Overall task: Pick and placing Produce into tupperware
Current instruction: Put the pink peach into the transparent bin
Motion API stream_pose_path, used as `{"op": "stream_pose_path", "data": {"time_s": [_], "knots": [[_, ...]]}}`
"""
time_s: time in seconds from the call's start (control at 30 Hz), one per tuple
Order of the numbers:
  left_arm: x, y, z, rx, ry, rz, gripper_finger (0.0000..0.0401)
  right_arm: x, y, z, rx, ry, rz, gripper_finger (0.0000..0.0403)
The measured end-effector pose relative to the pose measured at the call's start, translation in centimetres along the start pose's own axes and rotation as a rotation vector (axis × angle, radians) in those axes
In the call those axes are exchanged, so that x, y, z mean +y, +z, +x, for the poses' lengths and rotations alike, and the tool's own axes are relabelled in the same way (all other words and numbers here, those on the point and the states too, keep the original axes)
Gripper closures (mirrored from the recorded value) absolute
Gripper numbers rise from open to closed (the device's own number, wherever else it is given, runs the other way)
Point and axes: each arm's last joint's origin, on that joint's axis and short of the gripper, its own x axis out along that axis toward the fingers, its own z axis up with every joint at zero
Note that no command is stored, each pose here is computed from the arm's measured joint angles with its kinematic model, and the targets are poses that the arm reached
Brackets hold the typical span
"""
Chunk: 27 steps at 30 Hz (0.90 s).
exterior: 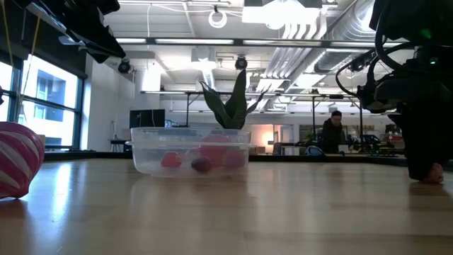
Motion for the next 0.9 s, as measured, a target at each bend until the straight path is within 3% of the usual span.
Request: {"op": "stream_pose_path", "data": {"time_s": [0.27,0.4,0.63,0.9], "knots": [[0.0,0.0,0.0,0.000,0.000,0.000,0.0348,0.4,0.1,-0.3,-0.004,0.000,-0.030,0.0286],[0.0,0.0,0.0,0.000,0.000,0.000,0.0348,2.2,0.5,-1.8,-0.039,0.055,-0.097,0.0286],[0.0,0.0,0.0,0.000,0.000,0.000,0.0348,6.1,2.3,-6.2,-0.264,0.129,-0.289,0.0286],[0.0,0.0,0.0,0.000,0.000,0.000,0.0348,9.9,7.5,-11.0,-0.518,0.207,-0.490,0.0286]]}}
